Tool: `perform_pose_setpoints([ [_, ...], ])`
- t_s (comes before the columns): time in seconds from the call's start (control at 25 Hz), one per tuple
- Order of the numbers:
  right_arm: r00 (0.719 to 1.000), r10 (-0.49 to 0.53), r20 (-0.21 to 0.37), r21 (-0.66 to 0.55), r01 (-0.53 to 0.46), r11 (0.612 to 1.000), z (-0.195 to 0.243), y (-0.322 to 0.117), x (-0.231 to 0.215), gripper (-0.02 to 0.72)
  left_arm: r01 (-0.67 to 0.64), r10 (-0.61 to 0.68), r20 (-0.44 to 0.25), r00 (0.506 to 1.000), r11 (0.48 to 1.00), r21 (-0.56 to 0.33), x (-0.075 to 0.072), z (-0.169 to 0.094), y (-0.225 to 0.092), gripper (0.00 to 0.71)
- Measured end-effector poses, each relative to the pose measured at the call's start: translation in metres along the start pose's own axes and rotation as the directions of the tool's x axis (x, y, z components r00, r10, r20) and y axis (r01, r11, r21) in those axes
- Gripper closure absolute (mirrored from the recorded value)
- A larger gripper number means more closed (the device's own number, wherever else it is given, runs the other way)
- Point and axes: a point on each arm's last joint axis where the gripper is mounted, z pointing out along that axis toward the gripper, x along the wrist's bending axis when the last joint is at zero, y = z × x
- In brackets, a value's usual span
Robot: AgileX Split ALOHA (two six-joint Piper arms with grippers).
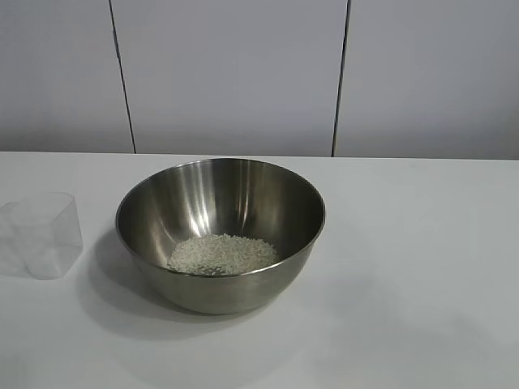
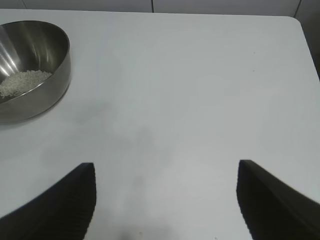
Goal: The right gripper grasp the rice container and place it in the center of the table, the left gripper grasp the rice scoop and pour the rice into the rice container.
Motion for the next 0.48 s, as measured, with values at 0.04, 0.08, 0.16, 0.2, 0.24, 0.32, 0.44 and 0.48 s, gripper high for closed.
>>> perform_pose_setpoints([
  [0.04,1.0,0.0,0.0,0.0,0.0,1.0,0.0,0.0,0.0,0.167,0.022,-0.022,-0.013,1.0,0.999,-0.028,0.003,-0.002,0.006,0.288],
  [0.08,1.0,0.0,0.0,0.0,0.0,1.0,0.0,0.0,0.0,0.167,0.048,-0.05,-0.026,0.998,0.997,-0.055,0.008,-0.003,0.013,0.288],
  [0.16,1.0,0.0,0.0,0.0,0.0,1.0,0.0,0.0,0.0,0.167,0.085,-0.089,-0.04,0.995,0.992,-0.092,0.019,-0.003,0.033,0.288],
  [0.2,1.0,0.0,0.0,0.0,0.0,1.0,0.0,0.0,0.0,0.167,0.096,-0.1,-0.044,0.994,0.991,-0.092,0.025,-0.003,0.04,0.288],
  [0.24,1.0,0.0,0.0,0.0,0.0,1.0,0.0,0.0,0.0,0.167,0.111,-0.115,-0.049,0.992,0.99,-0.087,0.031,-0.003,0.049,0.288],
  [0.32,1.0,0.0,0.0,0.0,0.0,1.0,0.0,0.0,0.0,0.167,0.144,-0.15,-0.07,0.986,0.985,-0.091,0.045,-0.007,0.066,0.288],
  [0.44,1.0,0.0,0.0,0.0,0.0,1.0,0.0,0.0,0.0,0.167,0.156,-0.171,-0.114,0.979,0.979,-0.127,0.06,-0.023,0.1,0.288],
  [0.48,1.0,0.0,0.0,-0.001,0.0,1.0,0.0,0.0,0.0,0.167,0.147,-0.166,-0.134,0.977,0.979,-0.143,0.065,-0.03,0.115,0.288],
])
